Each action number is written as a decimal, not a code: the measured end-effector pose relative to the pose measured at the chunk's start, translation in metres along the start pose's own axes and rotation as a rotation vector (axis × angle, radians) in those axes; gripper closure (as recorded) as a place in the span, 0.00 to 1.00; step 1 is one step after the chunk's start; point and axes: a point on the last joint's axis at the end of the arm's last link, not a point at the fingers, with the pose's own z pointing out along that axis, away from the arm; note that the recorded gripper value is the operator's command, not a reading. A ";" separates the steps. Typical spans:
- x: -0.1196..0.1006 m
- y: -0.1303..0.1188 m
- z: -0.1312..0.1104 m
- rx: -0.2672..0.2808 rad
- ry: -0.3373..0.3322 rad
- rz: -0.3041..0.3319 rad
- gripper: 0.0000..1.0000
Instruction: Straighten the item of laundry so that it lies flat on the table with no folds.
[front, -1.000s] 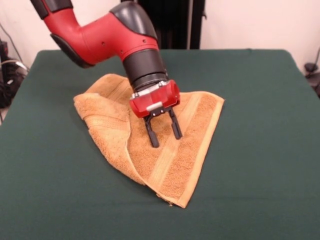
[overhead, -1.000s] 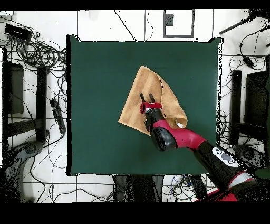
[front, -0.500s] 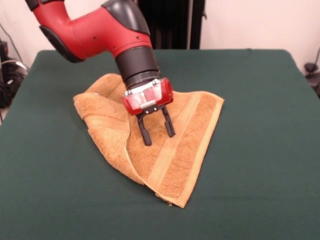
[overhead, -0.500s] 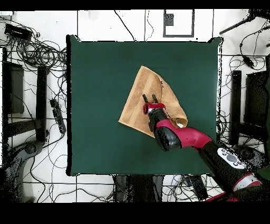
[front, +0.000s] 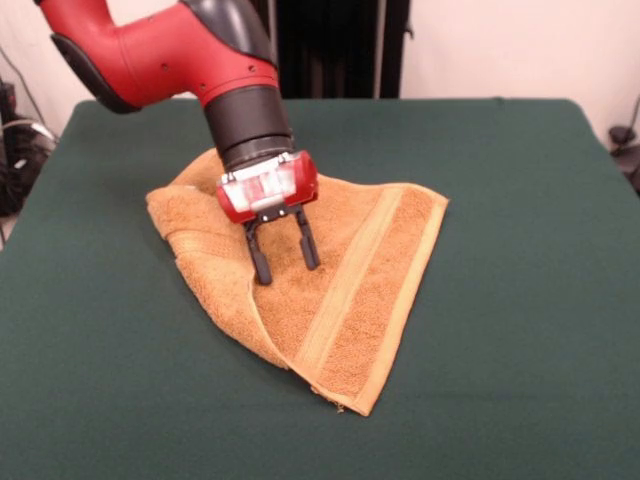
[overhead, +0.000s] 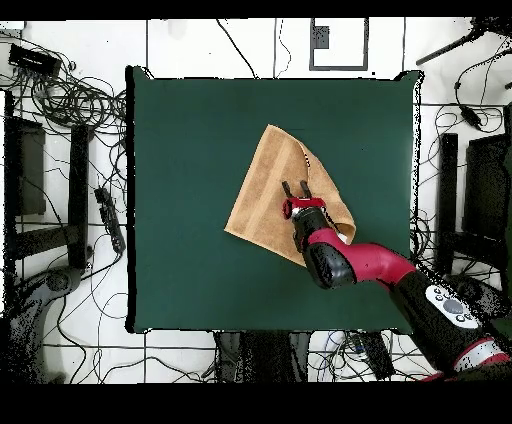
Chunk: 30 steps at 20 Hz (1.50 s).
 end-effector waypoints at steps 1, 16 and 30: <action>0.000 -0.001 0.000 0.002 0.001 -0.004 0.00; 0.016 0.000 0.010 0.057 -0.062 -0.212 0.00; 0.021 -0.003 0.011 0.069 -0.070 -0.454 0.00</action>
